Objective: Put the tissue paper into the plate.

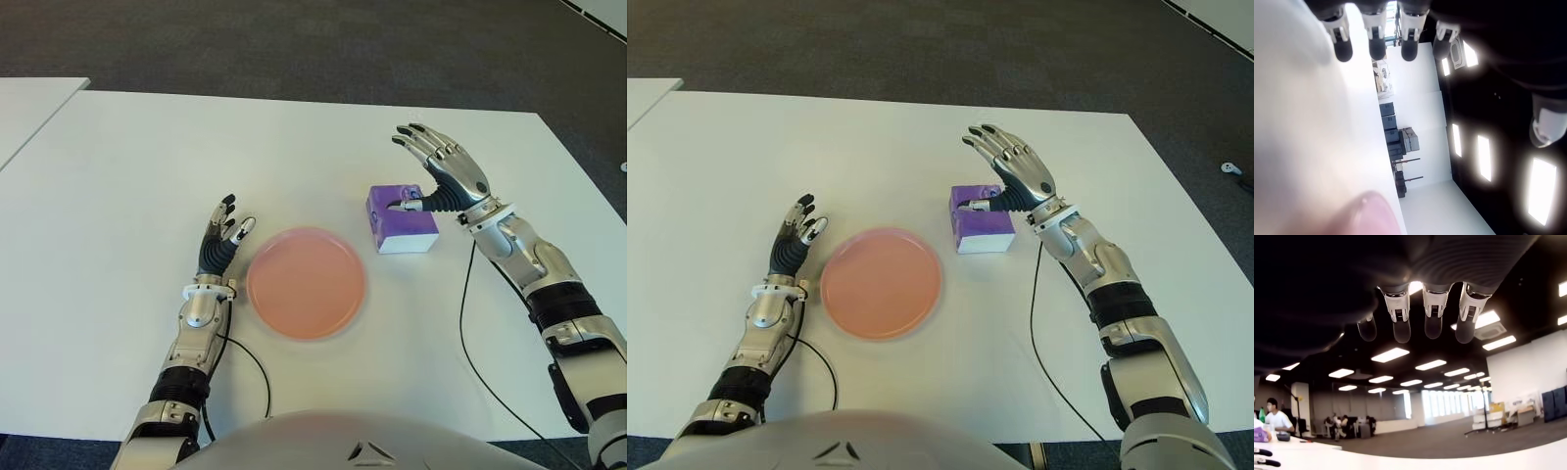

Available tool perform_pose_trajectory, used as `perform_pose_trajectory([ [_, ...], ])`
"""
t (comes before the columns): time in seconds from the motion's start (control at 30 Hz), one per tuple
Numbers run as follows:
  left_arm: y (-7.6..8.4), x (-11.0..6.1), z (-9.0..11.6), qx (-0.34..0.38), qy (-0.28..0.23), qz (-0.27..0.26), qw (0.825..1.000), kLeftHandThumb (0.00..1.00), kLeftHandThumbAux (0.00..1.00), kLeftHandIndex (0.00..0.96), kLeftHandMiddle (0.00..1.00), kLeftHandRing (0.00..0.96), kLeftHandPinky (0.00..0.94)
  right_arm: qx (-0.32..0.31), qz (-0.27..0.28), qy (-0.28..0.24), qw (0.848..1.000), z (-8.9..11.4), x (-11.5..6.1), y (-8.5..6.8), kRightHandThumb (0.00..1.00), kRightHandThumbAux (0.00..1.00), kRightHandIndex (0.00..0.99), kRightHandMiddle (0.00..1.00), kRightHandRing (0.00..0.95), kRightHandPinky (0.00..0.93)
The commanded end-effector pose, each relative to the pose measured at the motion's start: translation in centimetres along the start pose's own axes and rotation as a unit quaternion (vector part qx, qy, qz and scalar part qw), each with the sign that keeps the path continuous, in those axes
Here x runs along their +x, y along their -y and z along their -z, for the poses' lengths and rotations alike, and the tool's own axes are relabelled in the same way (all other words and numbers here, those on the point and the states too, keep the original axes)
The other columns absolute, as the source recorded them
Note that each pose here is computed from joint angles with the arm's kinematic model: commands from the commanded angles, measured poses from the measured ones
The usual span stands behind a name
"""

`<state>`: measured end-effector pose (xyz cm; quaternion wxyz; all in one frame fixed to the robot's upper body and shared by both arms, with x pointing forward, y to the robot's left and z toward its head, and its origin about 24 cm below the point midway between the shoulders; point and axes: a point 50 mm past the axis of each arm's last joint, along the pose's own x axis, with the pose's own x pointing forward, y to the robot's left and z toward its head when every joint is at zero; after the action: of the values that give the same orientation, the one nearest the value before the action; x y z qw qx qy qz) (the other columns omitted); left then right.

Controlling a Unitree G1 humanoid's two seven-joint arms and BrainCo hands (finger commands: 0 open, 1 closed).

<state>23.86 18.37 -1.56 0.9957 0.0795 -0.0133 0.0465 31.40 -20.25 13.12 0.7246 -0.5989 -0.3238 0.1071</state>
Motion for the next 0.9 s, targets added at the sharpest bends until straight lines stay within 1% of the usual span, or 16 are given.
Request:
perform_pose_trajectory([
  [0.03, -0.2, -1.6, 2.3, 0.007, -0.065, -0.003, 0.998, 0.0, 0.406, 0.0, 0.0, 0.0, 0.0, -0.004, -0.009, -0.009, 1.0, 0.1, 0.2, -0.1, 0.337, 0.333, 0.0, 0.0, 0.0, 0.0],
  [0.23, -0.2, -1.7, 2.3, 0.008, -0.069, -0.005, 0.998, 0.0, 0.406, 0.0, 0.0, 0.0, 0.0, -0.011, -0.031, -0.012, 0.999, 0.3, 0.4, -0.2, 0.352, 0.331, 0.0, 0.0, 0.0, 0.0],
  [0.6, -0.3, -1.7, 2.4, 0.01, -0.075, -0.01, 0.997, 0.0, 0.405, 0.0, 0.0, 0.0, 0.0, -0.031, -0.071, -0.019, 0.997, 0.8, 0.6, -0.7, 0.326, 0.33, 0.0, 0.0, 0.0, 0.0],
  [0.7, -0.3, -1.8, 2.4, 0.011, -0.075, -0.011, 0.997, 0.0, 0.405, 0.0, 0.0, 0.0, 0.0, -0.027, -0.084, -0.024, 0.996, 1.1, 0.4, -1.1, 0.323, 0.332, 0.0, 0.0, 0.0, 0.0],
  [0.9, -0.4, -1.9, 2.3, 0.009, -0.073, -0.013, 0.997, 0.0, 0.413, 0.0, 0.0, 0.0, 0.0, -0.027, -0.127, -0.029, 0.991, 1.7, -0.4, -2.1, 0.326, 0.351, 0.0, 0.0, 0.0, 0.0],
])
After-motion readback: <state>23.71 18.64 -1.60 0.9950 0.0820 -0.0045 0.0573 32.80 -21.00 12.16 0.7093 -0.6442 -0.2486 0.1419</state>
